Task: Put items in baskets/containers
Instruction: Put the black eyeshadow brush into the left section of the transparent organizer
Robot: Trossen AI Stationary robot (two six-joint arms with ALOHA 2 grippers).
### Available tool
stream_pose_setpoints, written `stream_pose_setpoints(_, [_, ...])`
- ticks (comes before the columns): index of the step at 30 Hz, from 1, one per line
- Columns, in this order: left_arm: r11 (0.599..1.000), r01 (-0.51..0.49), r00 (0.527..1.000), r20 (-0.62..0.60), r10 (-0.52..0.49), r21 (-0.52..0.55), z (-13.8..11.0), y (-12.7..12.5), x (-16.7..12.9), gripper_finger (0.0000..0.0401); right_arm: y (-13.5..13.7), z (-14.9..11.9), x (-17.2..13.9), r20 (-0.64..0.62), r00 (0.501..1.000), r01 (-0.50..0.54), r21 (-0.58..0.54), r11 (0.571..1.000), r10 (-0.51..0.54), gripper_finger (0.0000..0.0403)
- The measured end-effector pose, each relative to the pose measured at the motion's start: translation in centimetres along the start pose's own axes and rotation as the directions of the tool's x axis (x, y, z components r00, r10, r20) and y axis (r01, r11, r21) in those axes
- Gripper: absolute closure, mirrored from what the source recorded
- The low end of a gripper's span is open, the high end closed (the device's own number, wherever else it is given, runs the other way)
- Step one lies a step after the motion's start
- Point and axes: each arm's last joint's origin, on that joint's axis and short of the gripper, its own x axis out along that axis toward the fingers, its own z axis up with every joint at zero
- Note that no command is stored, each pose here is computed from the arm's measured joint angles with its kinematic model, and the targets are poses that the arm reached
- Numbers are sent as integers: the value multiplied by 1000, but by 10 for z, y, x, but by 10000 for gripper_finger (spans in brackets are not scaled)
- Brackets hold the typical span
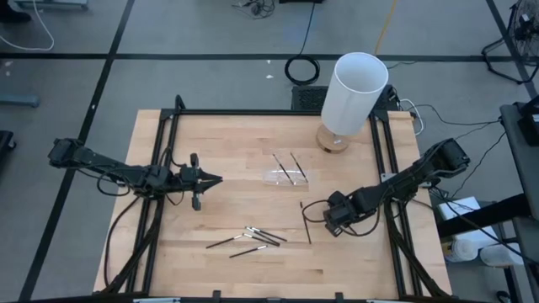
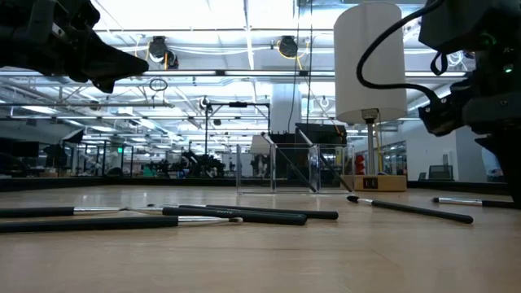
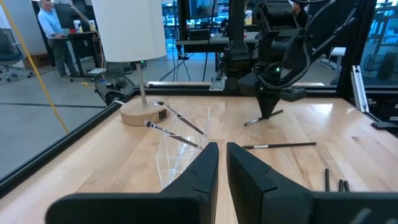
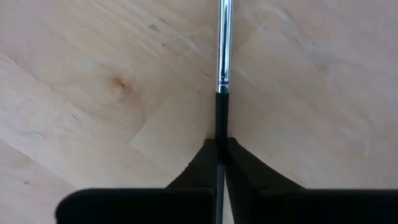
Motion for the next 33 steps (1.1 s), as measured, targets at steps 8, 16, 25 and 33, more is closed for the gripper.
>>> stream_pose_setpoints(8, [1000,0,1000,-3,0,2,0,0,0,359,15,6,-34,155,986,-47,-49,998,54,402])
stream_pose_setpoints(16, [1000,0,1000,-5,0,4,0,0,0,359,32,14,-63,303,949,-56,-108,993,87,403])
stream_pose_setpoints(25, [1000,0,1000,-7,0,3,-1,0,0,359,54,17,-89,443,873,-124,-205,971,205,403])
stream_pose_setpoints(33, [1000,0,1000,-1,0,5,0,0,0,359,90,35,-133,666,573,-200,-452,869,478,403])
